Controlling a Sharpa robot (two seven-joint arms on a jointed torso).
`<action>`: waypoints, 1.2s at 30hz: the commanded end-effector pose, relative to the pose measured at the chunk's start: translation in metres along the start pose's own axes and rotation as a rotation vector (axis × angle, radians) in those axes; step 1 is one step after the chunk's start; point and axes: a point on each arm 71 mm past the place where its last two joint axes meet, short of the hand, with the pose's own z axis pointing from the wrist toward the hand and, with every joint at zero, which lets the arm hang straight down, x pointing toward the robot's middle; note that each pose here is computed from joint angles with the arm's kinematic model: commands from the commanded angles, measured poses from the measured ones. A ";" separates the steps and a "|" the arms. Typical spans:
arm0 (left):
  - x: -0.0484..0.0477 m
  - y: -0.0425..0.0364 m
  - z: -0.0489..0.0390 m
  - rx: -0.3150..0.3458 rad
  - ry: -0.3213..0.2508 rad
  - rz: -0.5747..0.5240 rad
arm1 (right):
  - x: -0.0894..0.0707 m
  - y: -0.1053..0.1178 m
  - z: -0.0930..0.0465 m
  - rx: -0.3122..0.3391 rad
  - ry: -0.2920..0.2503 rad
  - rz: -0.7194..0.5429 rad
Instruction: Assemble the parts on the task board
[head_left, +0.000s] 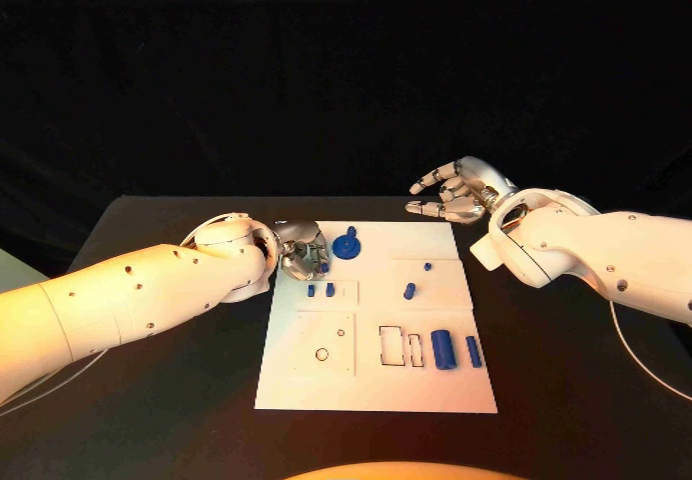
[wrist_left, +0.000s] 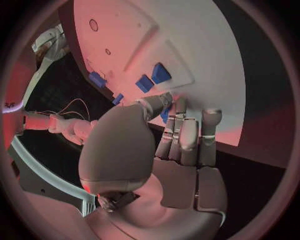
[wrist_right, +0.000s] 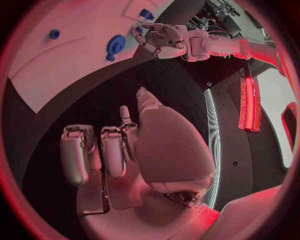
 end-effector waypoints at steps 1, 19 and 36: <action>0.0003 -0.0003 -0.0004 0.001 0.001 -0.004 | 0.000 0.001 0.000 -0.011 0.002 -0.008; -0.0002 0.0030 -0.0023 -0.010 -0.004 -0.007 | 0.000 0.000 0.000 -0.006 0.004 -0.009; -0.0342 0.0540 -0.0360 -0.042 -0.207 -0.520 | 0.007 -0.006 -0.004 -0.100 0.175 -0.328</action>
